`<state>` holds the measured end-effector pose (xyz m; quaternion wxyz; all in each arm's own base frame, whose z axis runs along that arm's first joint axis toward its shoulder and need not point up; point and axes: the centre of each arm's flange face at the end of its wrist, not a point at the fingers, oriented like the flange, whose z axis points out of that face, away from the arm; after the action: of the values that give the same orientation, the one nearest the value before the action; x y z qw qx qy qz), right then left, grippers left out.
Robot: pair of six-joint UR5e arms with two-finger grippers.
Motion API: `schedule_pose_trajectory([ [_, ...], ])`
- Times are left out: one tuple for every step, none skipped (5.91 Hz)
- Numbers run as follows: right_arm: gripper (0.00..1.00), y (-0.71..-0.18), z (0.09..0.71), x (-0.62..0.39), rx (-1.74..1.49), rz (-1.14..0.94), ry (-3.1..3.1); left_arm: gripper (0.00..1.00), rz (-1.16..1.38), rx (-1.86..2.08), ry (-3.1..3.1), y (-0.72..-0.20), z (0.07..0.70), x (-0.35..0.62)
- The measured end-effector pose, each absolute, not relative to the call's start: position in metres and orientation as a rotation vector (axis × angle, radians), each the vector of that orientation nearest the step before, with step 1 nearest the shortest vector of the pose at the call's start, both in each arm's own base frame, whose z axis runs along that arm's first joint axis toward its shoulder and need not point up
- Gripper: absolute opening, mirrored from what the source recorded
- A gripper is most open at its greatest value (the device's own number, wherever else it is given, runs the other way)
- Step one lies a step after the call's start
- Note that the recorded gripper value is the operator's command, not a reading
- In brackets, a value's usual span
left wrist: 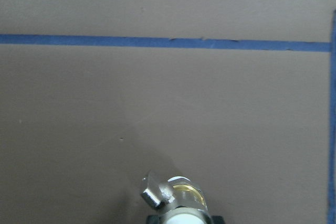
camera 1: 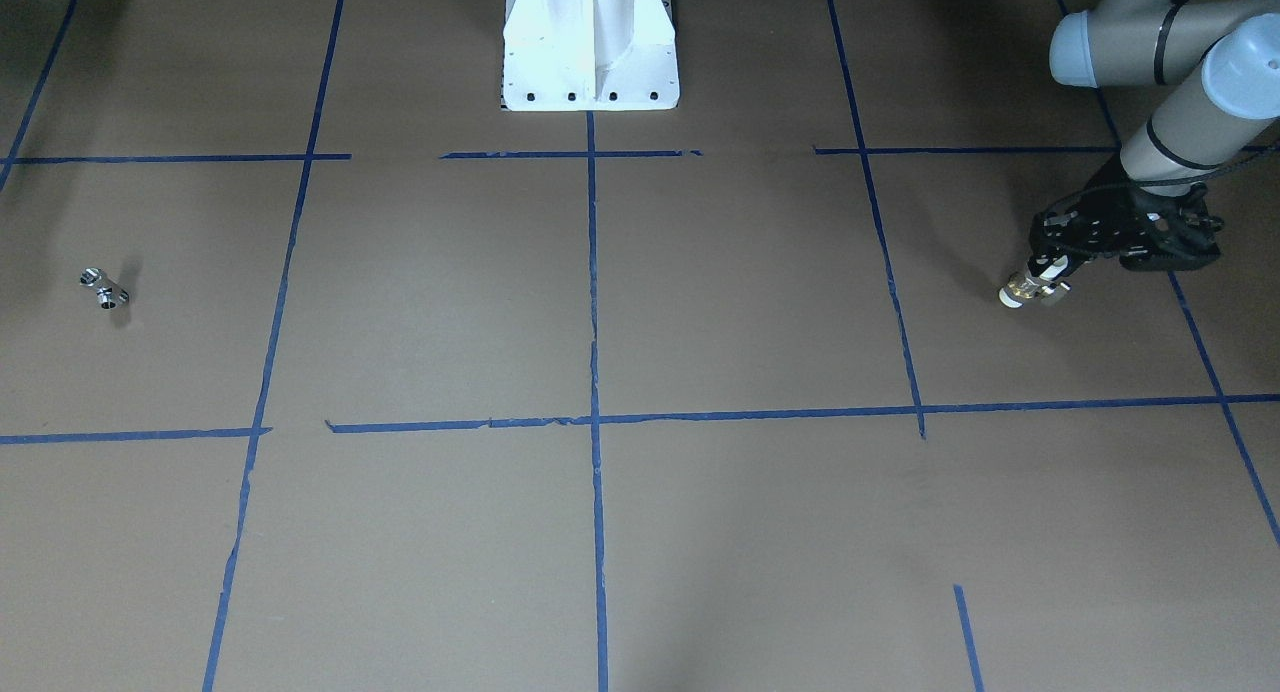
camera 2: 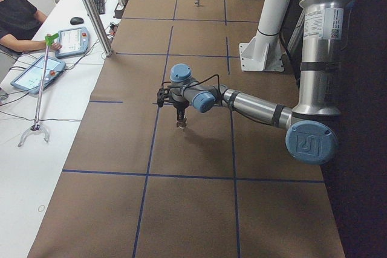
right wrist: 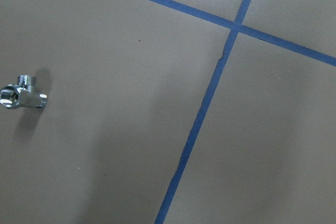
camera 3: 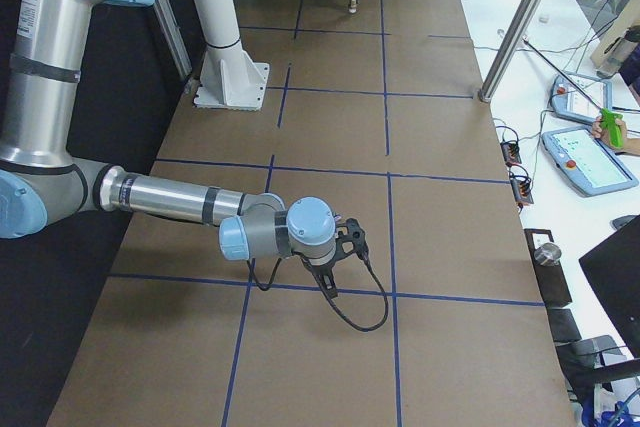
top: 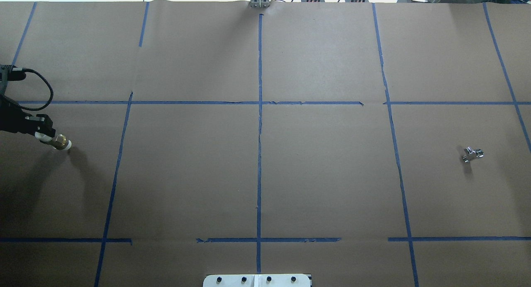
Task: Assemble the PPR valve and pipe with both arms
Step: 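Lift the white fitting with the left gripper and carry it to table center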
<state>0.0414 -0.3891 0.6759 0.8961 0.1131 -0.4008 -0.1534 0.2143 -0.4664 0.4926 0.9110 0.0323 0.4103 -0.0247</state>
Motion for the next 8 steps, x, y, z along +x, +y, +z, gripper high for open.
schedule_pose_trajectory([
  [1.00,-0.389,0.675,0.040,0.235,-0.320,-0.834,0.00,-0.072,0.067,0.865,-0.482,0.445,0.229],
  [1.00,-0.389,0.674,0.040,0.236,-0.322,-0.840,0.00,-0.072,0.046,0.879,-0.495,0.378,0.264],
  [1.00,-0.390,0.674,0.039,0.237,-0.323,-0.844,0.00,-0.059,0.005,0.900,-0.485,0.308,0.323],
  [1.00,-0.390,0.673,0.039,0.238,-0.325,-0.845,0.00,-0.050,-0.003,0.906,-0.466,0.251,0.389],
  [1.00,-0.391,0.672,0.038,0.240,-0.327,-0.844,0.00,-0.042,0.031,0.893,-0.461,0.205,0.453],
  [1.00,-0.393,0.671,0.036,0.240,-0.332,-0.845,0.00,-0.052,0.038,0.879,-0.473,0.162,0.508],
  [1.00,-0.393,0.670,0.034,0.242,-0.339,-0.846,0.00,-0.068,0.032,0.862,-0.479,0.137,0.543],
  [1.00,-0.394,0.669,0.032,0.250,-0.346,-0.845,0.00,-0.066,0.038,0.838,-0.471,0.128,0.570],
])
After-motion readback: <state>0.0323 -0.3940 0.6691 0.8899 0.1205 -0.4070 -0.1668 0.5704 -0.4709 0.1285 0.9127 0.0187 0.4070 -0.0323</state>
